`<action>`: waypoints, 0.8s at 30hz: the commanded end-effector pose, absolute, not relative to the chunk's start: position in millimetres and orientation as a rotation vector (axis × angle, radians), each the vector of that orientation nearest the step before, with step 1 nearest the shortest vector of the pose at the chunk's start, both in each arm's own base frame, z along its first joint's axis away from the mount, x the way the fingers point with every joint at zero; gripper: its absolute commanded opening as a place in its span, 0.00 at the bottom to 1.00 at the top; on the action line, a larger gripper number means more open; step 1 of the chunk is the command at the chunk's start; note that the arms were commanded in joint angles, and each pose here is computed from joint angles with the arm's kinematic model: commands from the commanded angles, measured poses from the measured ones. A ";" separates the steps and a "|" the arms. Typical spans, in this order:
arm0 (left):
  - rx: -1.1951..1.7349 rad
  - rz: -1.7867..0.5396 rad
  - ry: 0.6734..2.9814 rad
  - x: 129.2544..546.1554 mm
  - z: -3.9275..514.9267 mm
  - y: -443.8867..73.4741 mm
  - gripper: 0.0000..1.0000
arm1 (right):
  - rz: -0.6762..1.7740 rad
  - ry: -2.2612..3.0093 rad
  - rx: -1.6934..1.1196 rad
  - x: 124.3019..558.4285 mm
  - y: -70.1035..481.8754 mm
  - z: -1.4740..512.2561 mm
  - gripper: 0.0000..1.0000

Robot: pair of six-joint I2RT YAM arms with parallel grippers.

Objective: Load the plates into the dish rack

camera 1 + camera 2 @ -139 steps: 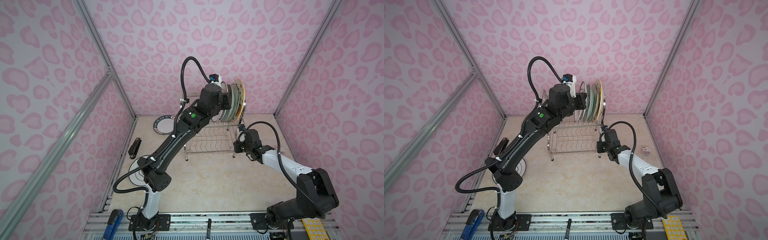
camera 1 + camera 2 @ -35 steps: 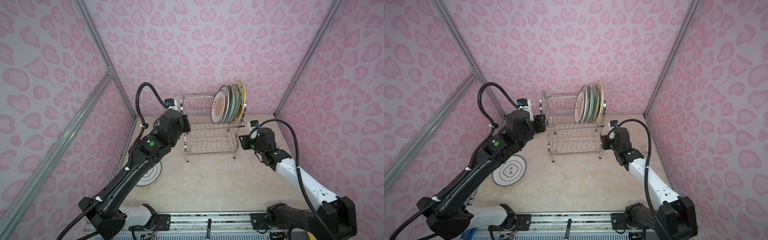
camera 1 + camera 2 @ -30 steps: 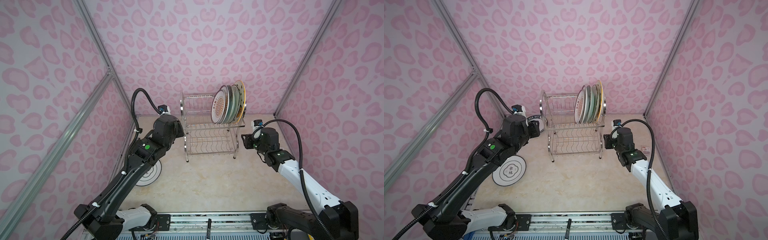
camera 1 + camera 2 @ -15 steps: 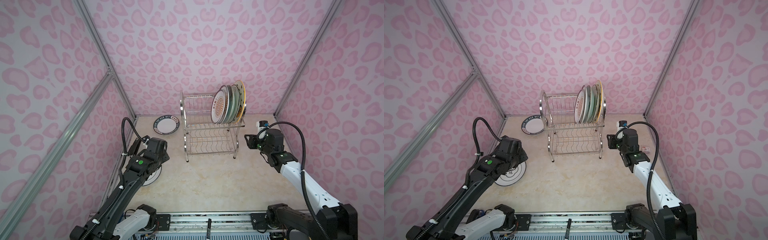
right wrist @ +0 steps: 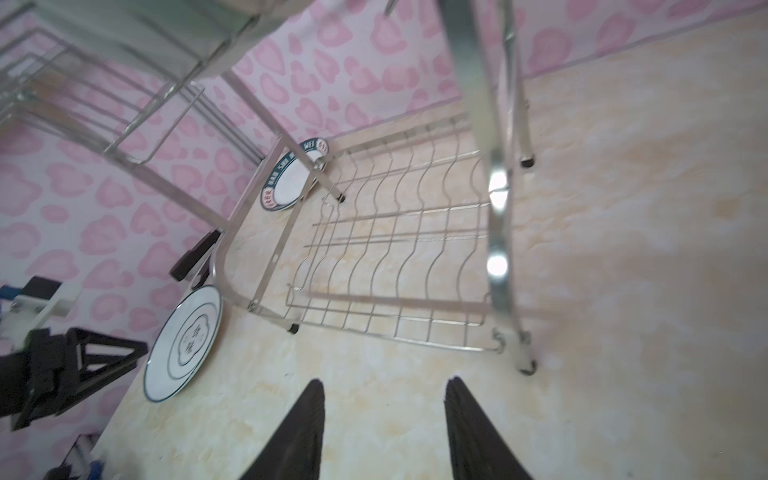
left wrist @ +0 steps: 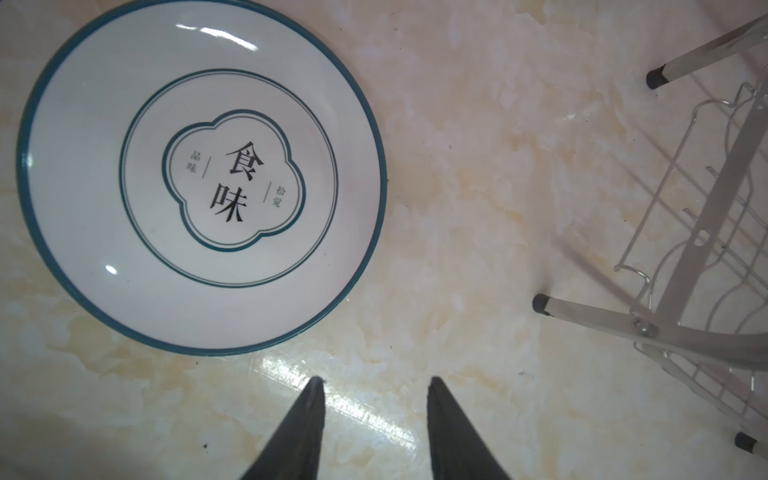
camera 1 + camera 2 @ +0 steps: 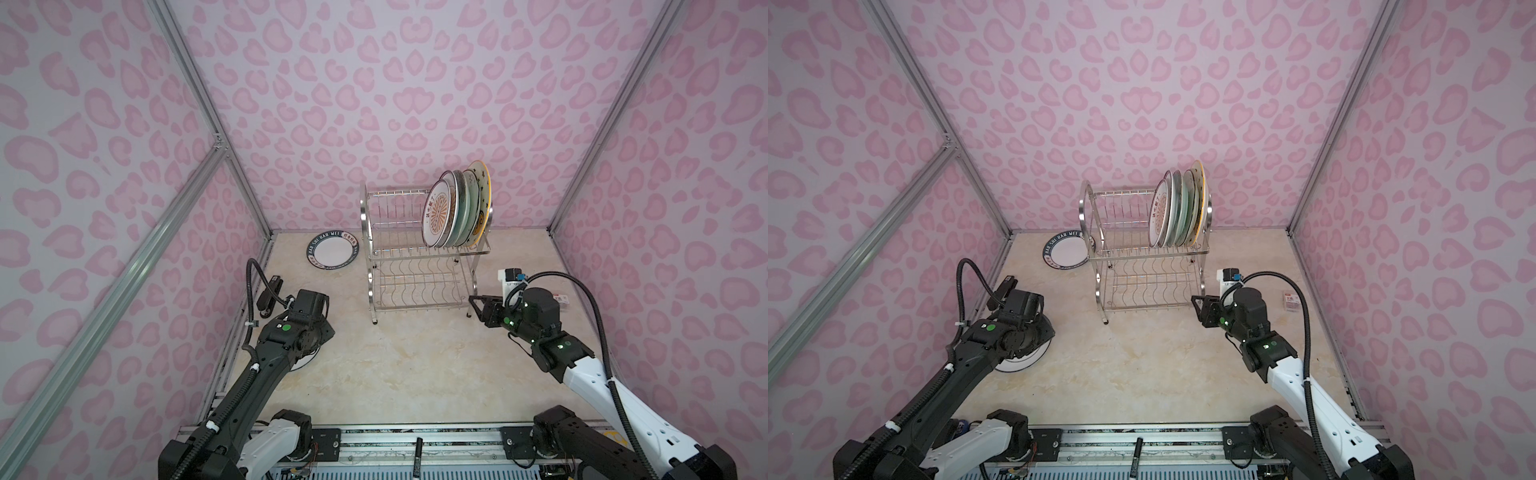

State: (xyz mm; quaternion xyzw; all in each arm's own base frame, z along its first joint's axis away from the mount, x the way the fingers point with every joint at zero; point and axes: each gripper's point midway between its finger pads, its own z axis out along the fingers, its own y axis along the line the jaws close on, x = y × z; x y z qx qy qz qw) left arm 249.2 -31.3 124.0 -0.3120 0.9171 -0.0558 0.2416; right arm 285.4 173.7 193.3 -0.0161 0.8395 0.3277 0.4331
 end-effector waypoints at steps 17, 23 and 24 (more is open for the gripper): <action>-0.898 -0.143 2.570 246.9 96.8 -14.1 0.43 | 1.143 2.206 -0.045 249.7 353.0 163.7 0.40; -0.970 -0.167 2.576 247.8 73.7 -15.1 0.43 | 1.121 2.218 -0.070 248.6 351.2 161.1 0.41; -0.974 -0.167 2.578 249.2 71.0 -15.3 0.43 | 1.119 2.224 -0.074 248.1 350.9 158.8 0.41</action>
